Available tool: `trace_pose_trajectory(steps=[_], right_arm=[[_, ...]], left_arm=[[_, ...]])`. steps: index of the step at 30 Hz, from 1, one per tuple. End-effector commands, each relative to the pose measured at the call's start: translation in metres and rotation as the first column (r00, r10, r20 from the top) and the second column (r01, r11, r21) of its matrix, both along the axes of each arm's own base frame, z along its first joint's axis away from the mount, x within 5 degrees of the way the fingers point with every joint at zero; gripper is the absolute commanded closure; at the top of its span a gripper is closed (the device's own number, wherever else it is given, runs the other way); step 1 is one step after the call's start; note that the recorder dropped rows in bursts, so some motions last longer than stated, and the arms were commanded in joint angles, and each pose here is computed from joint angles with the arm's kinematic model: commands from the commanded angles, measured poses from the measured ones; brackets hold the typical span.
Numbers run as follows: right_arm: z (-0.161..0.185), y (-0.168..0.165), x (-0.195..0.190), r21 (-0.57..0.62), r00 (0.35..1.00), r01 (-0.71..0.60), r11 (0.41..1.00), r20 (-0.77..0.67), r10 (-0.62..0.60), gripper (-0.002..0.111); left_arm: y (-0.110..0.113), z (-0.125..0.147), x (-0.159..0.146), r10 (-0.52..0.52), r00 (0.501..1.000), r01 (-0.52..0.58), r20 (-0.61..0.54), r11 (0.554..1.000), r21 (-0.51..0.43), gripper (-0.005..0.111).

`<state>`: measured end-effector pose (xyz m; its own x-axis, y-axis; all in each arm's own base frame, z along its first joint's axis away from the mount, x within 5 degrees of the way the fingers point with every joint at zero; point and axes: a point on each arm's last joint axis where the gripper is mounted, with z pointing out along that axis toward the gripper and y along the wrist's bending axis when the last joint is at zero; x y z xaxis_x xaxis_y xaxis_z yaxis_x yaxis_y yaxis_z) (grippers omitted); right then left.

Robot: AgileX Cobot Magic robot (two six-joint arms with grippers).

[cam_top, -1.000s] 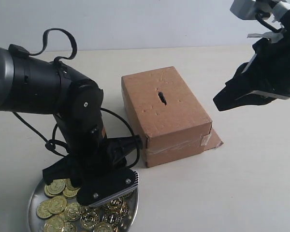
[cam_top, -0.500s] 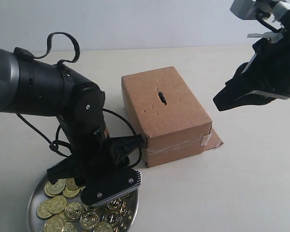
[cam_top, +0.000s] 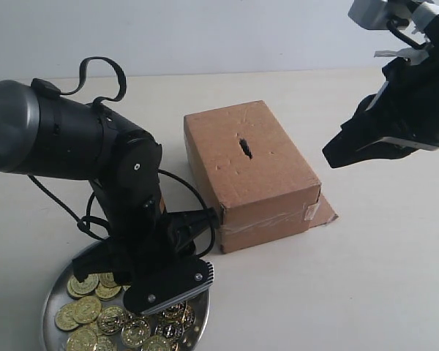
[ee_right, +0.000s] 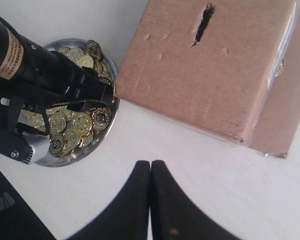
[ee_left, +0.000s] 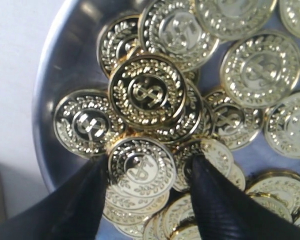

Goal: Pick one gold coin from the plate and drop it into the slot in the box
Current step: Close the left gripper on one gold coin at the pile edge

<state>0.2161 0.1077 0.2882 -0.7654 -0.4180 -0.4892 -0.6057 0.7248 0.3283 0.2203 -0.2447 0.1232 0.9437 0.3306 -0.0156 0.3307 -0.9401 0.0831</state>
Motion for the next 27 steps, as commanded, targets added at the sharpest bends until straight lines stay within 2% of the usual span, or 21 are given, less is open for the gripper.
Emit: trace_pose_trajectory(steps=[1,3,8,13,27], right_arm=[[0.0002,0.0014,-0.0009,0.008,1.000,-0.008,1.000,0.002,0.008,0.108],[0.0002,0.0014,-0.0009,0.008,1.000,-0.008,1.000,0.002,0.008,0.108],[0.0002,0.0014,-0.0009,0.008,1.000,-0.008,1.000,0.002,0.008,0.108],[0.0002,0.0014,-0.0009,0.008,1.000,-0.008,1.000,0.002,0.008,0.108],[0.0002,0.0014,-0.0009,0.008,1.000,-0.008,1.000,0.002,0.008,0.108]], left_arm=[[-0.0018,-0.0004,-0.0008,-0.009,1.000,0.009,0.006,1.000,-0.006,0.056],[-0.0018,-0.0004,-0.0007,-0.009,1.000,0.009,0.006,1.000,-0.006,0.056],[-0.0020,-0.0003,-0.0006,-0.008,1.000,0.008,0.008,1.000,-0.008,0.070],[-0.0020,-0.0003,-0.0006,-0.008,1.000,0.008,0.008,1.000,-0.008,0.065],[-0.0020,-0.0003,-0.0006,-0.008,1.000,0.008,0.008,1.000,-0.008,0.066]])
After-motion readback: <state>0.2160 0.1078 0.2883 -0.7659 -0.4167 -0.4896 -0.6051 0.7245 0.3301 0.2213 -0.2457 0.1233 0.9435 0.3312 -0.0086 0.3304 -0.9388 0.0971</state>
